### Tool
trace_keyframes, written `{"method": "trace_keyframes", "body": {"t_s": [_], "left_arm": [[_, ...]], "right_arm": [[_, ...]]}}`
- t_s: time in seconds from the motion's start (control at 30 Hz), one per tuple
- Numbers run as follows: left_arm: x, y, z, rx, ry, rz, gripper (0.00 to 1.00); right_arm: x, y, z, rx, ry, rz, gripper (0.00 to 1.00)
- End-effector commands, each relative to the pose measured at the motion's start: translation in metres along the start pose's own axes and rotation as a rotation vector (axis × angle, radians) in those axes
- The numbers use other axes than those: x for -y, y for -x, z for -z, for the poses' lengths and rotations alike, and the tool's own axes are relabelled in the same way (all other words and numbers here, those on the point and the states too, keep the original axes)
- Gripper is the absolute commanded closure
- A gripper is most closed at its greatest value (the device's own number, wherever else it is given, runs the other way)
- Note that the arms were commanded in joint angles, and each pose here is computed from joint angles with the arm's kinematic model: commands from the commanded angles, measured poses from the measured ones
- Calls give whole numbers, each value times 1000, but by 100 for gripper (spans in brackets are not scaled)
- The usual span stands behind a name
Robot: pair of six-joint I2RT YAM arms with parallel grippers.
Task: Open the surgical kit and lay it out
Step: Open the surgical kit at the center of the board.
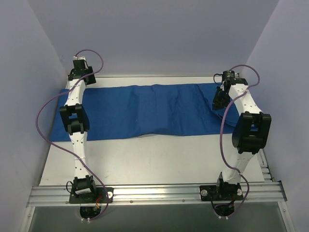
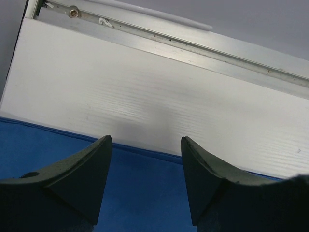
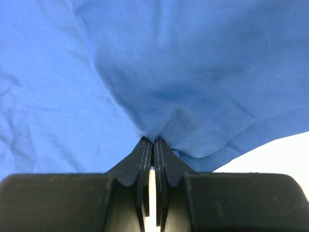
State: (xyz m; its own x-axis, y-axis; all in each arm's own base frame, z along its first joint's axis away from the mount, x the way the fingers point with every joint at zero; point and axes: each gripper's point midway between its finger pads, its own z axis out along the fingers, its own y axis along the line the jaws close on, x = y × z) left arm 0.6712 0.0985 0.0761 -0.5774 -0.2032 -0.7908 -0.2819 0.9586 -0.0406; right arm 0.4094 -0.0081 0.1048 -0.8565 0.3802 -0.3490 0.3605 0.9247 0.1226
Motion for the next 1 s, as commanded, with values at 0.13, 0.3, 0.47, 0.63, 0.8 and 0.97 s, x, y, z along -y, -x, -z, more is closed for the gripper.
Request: {"method": "trace_keyframes", "body": {"t_s": [0.13, 0.3, 0.47, 0.63, 0.8, 0.97], "left_arm": [[-10, -18, 1, -46, 93, -43, 32], [-6, -26, 7, -83, 105, -70, 33], [-5, -45, 1, -123, 108, -87, 32], [1, -50, -4, -131, 80, -87, 38], [-8, -49, -4, -130, 101, -54, 46], [-5, -42, -1, -114, 103, -41, 50]], "right_arm": [[-4, -11, 1, -36, 48, -5, 100], [-7, -12, -4, -48, 63, -7, 100], [-4, -19, -8, -70, 67, -17, 100], [-3, -17, -11, -73, 70, -25, 100], [-4, -19, -15, -85, 78, -27, 100], [-6, -17, -16, -85, 88, -28, 100]]}}
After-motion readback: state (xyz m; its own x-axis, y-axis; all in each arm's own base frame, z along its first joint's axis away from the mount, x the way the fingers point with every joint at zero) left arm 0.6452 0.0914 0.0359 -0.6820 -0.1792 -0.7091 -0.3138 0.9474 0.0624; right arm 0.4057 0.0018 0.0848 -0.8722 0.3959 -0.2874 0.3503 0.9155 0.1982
